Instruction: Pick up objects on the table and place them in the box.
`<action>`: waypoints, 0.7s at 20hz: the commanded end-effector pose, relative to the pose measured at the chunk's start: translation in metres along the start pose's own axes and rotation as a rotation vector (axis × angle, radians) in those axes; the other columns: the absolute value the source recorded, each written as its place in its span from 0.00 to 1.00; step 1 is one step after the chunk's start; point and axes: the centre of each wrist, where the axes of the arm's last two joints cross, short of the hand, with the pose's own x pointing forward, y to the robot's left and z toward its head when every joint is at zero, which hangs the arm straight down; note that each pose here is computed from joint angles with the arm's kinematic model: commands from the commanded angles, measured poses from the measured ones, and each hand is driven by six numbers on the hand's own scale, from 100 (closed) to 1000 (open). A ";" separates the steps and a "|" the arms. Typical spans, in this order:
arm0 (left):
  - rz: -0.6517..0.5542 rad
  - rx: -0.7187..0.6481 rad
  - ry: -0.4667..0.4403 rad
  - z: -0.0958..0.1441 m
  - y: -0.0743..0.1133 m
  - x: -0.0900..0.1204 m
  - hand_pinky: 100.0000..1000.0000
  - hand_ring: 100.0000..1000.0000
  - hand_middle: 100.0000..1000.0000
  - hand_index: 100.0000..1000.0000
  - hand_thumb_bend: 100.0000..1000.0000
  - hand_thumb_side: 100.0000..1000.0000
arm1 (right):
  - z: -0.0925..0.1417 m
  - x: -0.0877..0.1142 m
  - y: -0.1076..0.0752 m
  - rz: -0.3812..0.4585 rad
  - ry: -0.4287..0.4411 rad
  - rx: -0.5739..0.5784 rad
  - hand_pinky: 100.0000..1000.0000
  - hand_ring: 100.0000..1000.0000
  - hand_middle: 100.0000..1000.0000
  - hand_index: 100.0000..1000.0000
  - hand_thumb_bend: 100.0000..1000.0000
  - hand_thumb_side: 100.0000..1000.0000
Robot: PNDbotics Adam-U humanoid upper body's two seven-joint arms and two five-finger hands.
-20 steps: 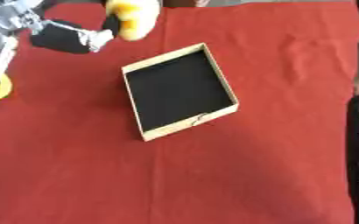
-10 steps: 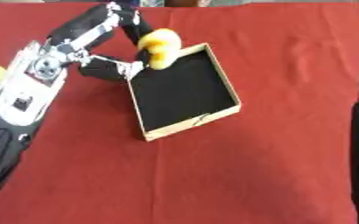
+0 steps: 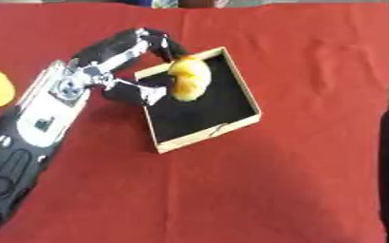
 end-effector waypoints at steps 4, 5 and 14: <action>-0.078 -0.071 0.035 0.001 0.003 -0.002 0.87 0.85 0.82 0.95 0.09 0.17 | -0.005 0.007 0.000 0.002 -0.027 0.013 0.88 0.97 0.77 0.87 0.00 0.61; -0.082 -0.070 0.039 0.002 0.003 -0.003 0.87 0.86 0.83 0.96 0.12 0.20 | -0.004 0.007 0.000 0.001 -0.025 0.015 0.88 0.97 0.77 0.87 0.00 0.61; -0.169 0.126 0.067 0.044 0.054 -0.004 0.85 0.84 0.80 0.93 0.05 0.08 | -0.003 0.008 -0.003 0.023 -0.017 0.022 0.88 0.97 0.77 0.87 0.00 0.61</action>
